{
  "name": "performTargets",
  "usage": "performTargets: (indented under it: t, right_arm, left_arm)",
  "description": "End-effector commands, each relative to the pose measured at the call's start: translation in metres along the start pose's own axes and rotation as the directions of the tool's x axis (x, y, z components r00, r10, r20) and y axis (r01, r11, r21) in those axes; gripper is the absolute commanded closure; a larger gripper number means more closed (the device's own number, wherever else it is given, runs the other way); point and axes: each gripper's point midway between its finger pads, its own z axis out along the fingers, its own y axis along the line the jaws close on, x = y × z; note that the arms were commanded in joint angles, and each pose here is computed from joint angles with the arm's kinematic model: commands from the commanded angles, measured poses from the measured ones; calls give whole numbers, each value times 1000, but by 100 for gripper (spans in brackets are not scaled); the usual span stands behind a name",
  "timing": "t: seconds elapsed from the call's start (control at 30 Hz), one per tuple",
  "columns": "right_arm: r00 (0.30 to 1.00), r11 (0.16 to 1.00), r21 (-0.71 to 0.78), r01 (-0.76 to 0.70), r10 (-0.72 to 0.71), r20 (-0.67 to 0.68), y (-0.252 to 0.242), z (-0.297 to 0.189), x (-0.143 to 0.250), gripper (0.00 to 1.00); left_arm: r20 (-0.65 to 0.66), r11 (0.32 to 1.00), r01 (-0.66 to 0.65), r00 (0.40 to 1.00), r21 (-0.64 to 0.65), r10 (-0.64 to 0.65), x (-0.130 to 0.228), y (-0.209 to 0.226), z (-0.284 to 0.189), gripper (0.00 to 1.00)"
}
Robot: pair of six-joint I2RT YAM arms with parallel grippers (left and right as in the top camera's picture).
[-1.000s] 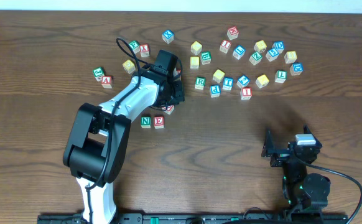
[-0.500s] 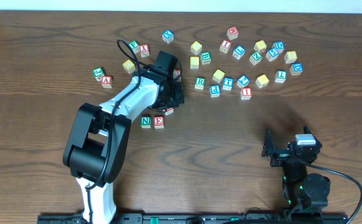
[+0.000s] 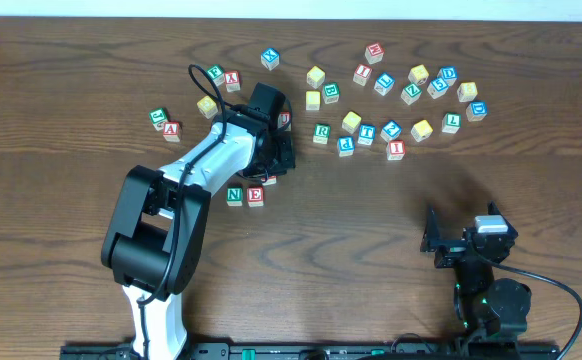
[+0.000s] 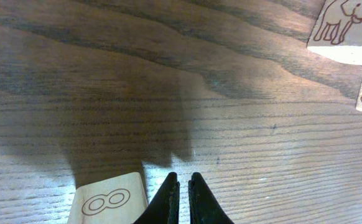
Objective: Spell out NEURIPS
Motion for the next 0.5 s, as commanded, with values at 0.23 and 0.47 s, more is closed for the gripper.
performTargets:
  t: [0.23, 0.47]
  right_arm:
    - [1000, 1000, 4, -17, 17, -2, -1, 0, 1, 1]
    - [1000, 1000, 4, -18, 18, -2, -1, 0, 1, 1]
  left_arm:
    - [-7, 1000, -29, 1000, 10, 30, 0, -2, 0, 92]
    - [16, 990, -128, 992, 51, 128, -7, -13, -4, 89]
